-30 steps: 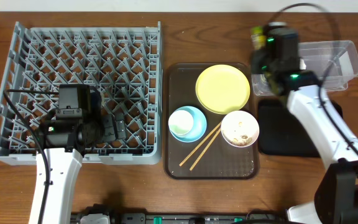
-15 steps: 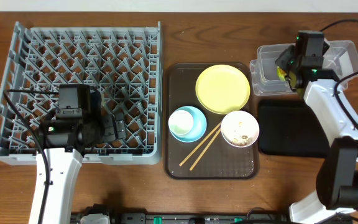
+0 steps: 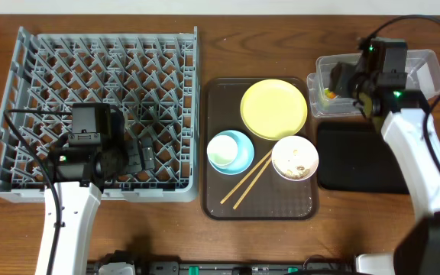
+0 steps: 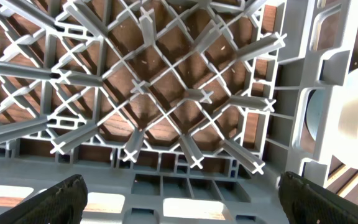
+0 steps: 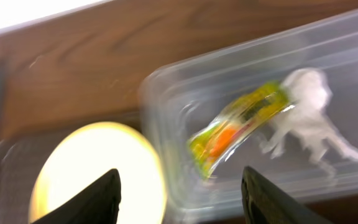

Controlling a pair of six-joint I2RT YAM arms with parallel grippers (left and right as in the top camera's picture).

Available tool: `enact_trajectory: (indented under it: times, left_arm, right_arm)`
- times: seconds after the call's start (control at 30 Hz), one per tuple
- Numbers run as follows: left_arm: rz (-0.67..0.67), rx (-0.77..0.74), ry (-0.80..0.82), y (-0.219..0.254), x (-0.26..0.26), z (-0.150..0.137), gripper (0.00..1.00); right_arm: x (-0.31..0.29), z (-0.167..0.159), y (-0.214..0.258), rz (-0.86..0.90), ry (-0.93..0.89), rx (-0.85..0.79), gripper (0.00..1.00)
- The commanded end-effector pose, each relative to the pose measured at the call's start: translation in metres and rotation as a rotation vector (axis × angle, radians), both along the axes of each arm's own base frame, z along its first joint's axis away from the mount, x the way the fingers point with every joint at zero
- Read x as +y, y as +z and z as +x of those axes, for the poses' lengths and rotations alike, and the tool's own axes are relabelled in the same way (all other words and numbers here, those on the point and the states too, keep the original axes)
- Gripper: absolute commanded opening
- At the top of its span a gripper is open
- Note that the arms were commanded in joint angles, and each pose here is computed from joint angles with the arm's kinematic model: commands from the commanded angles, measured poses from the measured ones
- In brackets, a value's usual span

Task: Sort waste into correct bins and load items into the dishwasher rack
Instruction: 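Carry the wrapper right and release it into the clear bin, then grasp the pink rice bowl with the right gripper and lift it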

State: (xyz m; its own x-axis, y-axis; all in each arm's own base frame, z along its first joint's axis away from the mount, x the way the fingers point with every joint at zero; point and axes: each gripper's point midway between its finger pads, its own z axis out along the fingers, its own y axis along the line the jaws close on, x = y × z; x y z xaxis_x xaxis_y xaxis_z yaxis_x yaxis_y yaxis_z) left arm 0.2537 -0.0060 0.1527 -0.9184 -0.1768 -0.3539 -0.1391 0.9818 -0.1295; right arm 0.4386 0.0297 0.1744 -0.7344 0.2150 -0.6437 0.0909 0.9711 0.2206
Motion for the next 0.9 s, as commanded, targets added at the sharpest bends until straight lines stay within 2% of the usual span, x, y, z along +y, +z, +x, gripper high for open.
enact_trajectory:
  times: [0.0, 0.17, 0.33, 0.63, 0.87]
  left_arm:
    - [-0.012, -0.026, 0.001, 0.008, -0.002, 0.005, 1.00]
    - [-0.012, -0.026, 0.001, 0.008, -0.002, 0.005, 1.00]
    - [-0.012, -0.026, 0.001, 0.008, -0.002, 0.005, 1.00]
    - [-0.012, -0.026, 0.001, 0.008, -0.002, 0.005, 1.00]
    - [-0.012, -0.026, 0.001, 0.008, -0.002, 0.005, 1.00]
  right_arm:
    - [0.051, -0.030, 0.006, -0.021, 0.264, 0.034, 0.61]
    - [0.093, -0.081, -0.027, -0.063, 0.408, 0.234, 0.62]
    - [0.120, -0.117, -0.060, -0.132, 0.444, 0.367, 0.55]
    - [0.134, -0.150, -0.113, -0.170, 0.388, 0.425, 0.52]
    - [0.145, -0.162, -0.142, -0.145, 0.394, 0.397, 0.40]
